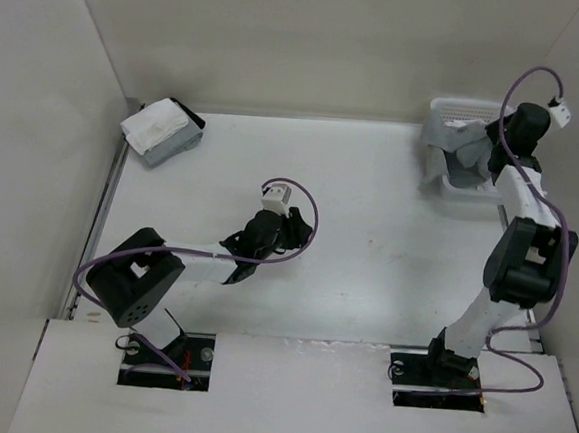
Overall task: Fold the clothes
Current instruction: Grab the tank top from the pile, then move the tank top to the center of the board
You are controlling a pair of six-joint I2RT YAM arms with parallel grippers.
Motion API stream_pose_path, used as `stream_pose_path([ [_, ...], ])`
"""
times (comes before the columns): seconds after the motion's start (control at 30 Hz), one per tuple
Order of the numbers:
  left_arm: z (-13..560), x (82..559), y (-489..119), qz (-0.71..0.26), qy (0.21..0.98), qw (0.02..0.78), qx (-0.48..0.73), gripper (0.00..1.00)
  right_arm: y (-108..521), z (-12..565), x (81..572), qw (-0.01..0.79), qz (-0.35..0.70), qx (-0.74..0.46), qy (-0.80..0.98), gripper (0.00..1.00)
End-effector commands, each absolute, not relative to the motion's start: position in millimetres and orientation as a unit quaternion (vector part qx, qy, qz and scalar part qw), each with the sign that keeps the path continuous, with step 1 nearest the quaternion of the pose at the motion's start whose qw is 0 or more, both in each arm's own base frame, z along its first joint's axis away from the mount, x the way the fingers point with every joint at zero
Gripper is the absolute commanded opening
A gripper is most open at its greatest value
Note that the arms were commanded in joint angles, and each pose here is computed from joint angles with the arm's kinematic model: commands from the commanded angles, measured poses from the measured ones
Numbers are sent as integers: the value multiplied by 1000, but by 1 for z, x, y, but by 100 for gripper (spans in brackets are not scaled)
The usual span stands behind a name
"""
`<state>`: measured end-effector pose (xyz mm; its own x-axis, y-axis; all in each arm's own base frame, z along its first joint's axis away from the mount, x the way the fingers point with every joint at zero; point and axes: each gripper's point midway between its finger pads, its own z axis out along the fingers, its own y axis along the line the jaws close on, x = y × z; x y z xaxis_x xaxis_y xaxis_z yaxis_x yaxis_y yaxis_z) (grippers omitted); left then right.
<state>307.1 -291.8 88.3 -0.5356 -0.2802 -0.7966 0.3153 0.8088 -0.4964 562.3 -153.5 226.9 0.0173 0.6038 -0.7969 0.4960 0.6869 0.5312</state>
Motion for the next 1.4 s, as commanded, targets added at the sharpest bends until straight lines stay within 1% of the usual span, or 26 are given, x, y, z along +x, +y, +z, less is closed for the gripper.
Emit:
stream_pose_path([
  [0.0,107,312,-298,-335,799,500,5,40,-109,413,521,753,110,317,566,0],
  [0.13,117,312,-293,-341,790,509,-3,40,-38,504,449,809,160,240,512,0],
  [0.23,134,313,-281,-348,778,522,-21,40,14,558,392,836,202,177,478,0],
  [0.27,139,313,-276,-350,774,527,-27,39,20,564,385,839,207,169,474,0],
  [0.3,148,314,-269,-352,767,535,-38,39,46,587,355,847,231,135,459,0],
  [0.33,156,314,-261,-353,761,543,-48,39,60,599,337,850,245,116,452,1],
  [0.37,169,314,-247,-355,749,555,-66,39,82,616,307,853,268,88,439,1],
  [0.4,174,314,-243,-356,745,560,-72,39,90,622,294,853,279,77,435,1],
  [0.47,195,310,-221,-357,726,579,-96,39,113,635,252,849,313,47,423,1],
  [0.53,209,307,-208,-359,713,593,-111,39,122,636,232,842,330,41,425,2],
  [0.63,222,299,-192,-361,700,603,-125,40,144,624,223,824,346,27,448,2],
  [0.73,222,294,-179,-360,701,600,-140,40,181,584,247,795,350,18,495,3],
  [0.83,208,294,-164,-347,710,591,-164,40,213,531,294,765,341,17,546,4],
  [0.93,189,294,-150,-335,720,578,-189,40,249,475,354,721,344,4,601,4],
  [1.0,178,295,-143,-331,725,567,-206,40,279,426,407,679,344,-16,648,5],
  [1.1,163,297,-133,-326,734,551,-227,40,308,361,489,629,323,-12,707,6],
  [1.13,158,299,-130,-322,737,547,-234,39,313,352,508,620,317,-7,718,7],
  [1.17,154,300,-128,-319,739,544,-238,39,318,342,525,610,310,-3,729,10],
  [1.2,150,301,-126,-317,742,540,-240,39,322,334,543,599,304,0,740,15],
  [1.23,147,301,-125,-314,745,536,-242,39,324,332,551,594,302,3,745,23],
  [1.27,140,302,-124,-307,751,531,-244,39,326,328,552,586,299,6,753,46],
  [1.37,132,302,-125,-298,758,526,-243,39,316,320,537,585,300,12,754,55],
])
